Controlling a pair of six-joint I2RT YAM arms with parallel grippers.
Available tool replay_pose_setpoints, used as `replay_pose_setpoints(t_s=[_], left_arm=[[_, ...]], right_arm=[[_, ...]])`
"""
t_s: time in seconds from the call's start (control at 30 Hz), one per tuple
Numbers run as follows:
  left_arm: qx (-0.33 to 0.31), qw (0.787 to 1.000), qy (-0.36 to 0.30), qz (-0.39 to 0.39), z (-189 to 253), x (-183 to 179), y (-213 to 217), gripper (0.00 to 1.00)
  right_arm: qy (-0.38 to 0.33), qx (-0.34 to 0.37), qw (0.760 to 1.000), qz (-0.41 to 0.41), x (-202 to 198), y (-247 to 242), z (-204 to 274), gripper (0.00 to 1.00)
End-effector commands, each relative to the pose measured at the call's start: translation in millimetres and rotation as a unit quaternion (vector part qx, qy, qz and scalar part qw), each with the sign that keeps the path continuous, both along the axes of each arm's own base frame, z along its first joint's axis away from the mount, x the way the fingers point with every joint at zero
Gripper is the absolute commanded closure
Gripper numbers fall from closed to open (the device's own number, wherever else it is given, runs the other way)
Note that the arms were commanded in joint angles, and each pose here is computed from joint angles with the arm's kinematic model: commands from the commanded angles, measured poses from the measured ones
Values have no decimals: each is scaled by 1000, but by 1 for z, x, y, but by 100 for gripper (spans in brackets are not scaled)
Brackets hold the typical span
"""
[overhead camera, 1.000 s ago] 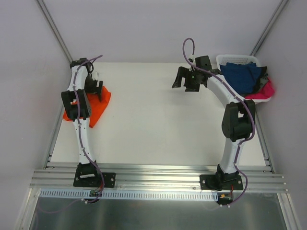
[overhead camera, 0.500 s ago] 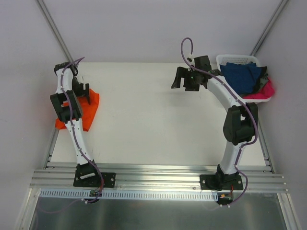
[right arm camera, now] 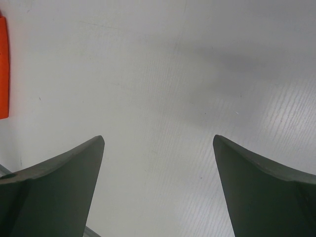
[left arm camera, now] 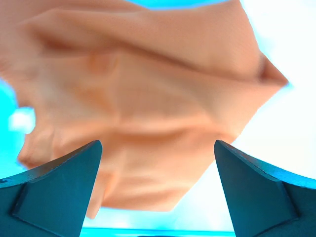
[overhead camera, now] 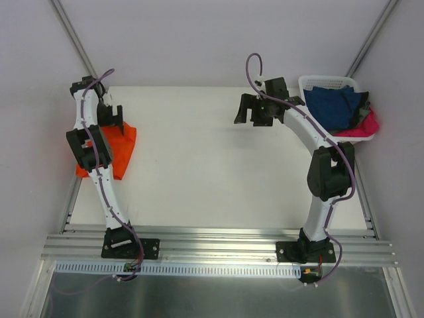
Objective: Fold and stack the t-shirts
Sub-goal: Put the neatly folded tshirt into the corner of the board with the left arm
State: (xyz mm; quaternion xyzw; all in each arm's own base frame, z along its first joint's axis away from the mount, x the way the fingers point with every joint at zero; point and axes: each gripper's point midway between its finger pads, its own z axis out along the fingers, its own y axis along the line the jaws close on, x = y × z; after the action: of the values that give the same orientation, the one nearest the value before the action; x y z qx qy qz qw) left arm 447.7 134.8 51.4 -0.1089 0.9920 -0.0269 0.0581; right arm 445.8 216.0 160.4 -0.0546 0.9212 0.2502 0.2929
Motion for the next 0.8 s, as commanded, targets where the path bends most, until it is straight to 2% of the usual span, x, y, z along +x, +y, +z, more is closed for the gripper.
replay_pose_setpoints(t_s=[0.0,0.07,0.17,0.23,0.27,0.3,0.37,0.4,0.5,0.77], left_arm=[[29,994,-109,-6,104,0,-7,1],[37,991,-131,-5,132,-12,-10,1],[34,991,-129,-10,145,-35,-18,1],[11,995,-96,-12,136,-58,-30,2],[10,995,-95,-14,143,-70,-34,4],[1,998,-65,-14,130,-86,-38,7],[-5,998,-53,-18,130,-106,-45,16],[-17,999,-23,-17,115,-122,-49,18],[-39,999,5,0,101,-147,-55,26],[-56,998,27,28,73,-158,-49,24]], right_arm=[[-41,11,999,0,1,-4,33,3],[-37,14,999,-4,1,-5,32,3],[-29,22,999,-9,3,-5,29,3],[-26,27,999,-10,4,-6,28,3],[-23,29,999,-12,4,-6,28,3],[-23,31,999,-12,5,-5,28,3],[-21,35,999,-15,6,-6,28,3],[-20,37,999,-14,6,-6,28,3],[-21,40,999,-17,7,-9,30,3],[-3,40,999,-30,-1,-23,19,3]])
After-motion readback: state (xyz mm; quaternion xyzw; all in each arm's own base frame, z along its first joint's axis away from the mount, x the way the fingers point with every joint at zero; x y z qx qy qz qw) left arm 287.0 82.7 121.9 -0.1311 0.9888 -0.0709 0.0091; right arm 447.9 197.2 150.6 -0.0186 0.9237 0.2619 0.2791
